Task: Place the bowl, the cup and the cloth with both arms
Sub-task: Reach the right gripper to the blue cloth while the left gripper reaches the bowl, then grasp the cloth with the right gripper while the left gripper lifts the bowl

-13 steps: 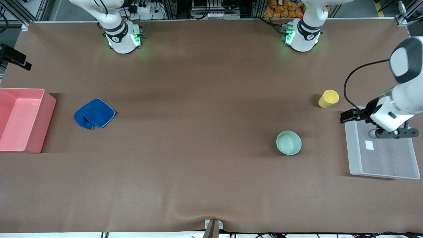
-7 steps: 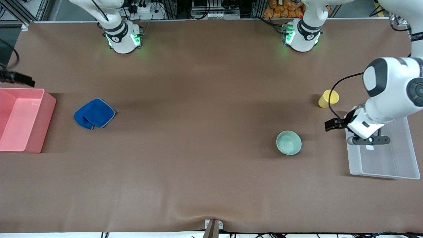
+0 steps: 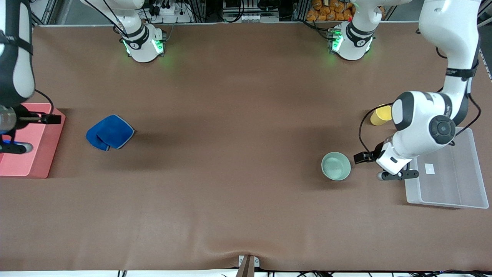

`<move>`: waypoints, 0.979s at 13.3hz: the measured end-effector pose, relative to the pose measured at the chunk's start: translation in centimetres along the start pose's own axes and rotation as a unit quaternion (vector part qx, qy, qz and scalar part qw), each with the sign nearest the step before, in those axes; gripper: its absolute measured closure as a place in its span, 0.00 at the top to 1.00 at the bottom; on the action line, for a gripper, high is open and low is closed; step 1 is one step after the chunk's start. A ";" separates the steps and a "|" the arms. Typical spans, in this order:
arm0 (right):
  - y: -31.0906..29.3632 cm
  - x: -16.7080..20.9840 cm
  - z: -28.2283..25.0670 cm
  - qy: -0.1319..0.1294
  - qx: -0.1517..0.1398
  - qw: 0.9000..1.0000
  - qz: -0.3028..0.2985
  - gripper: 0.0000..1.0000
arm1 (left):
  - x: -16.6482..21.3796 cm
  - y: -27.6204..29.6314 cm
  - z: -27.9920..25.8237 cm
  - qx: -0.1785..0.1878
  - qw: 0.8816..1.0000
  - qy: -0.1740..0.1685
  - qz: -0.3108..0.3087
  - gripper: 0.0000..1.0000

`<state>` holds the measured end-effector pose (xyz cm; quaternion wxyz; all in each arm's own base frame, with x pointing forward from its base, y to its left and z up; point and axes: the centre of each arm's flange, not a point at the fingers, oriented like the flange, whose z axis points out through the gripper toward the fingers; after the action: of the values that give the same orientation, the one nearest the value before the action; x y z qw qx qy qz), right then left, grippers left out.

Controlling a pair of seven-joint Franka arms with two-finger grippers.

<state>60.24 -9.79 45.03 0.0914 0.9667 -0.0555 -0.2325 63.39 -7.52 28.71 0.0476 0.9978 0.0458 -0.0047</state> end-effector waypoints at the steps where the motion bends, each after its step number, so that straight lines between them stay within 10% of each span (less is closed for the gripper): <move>1: -0.4 2.1 1.8 -0.001 -0.001 1.000 -0.003 1.00 | 0.1 0.5 1.3 -0.002 1.000 0.004 -0.006 1.00; 6: -0.6 8.2 8.9 -0.027 0.046 0.999 0.002 1.00 | -0.2 1.7 5.8 -0.003 1.000 -0.005 -0.016 0.96; 13: -0.2 12.1 18.0 -0.064 0.121 0.990 0.021 1.00 | -0.7 2.6 8.5 -0.007 0.999 0.006 -0.031 0.30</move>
<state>62.68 -14.07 23.96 -0.0252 0.9524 -0.1088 -0.2836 62.92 -11.00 20.51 0.0538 0.9956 0.0773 0.0002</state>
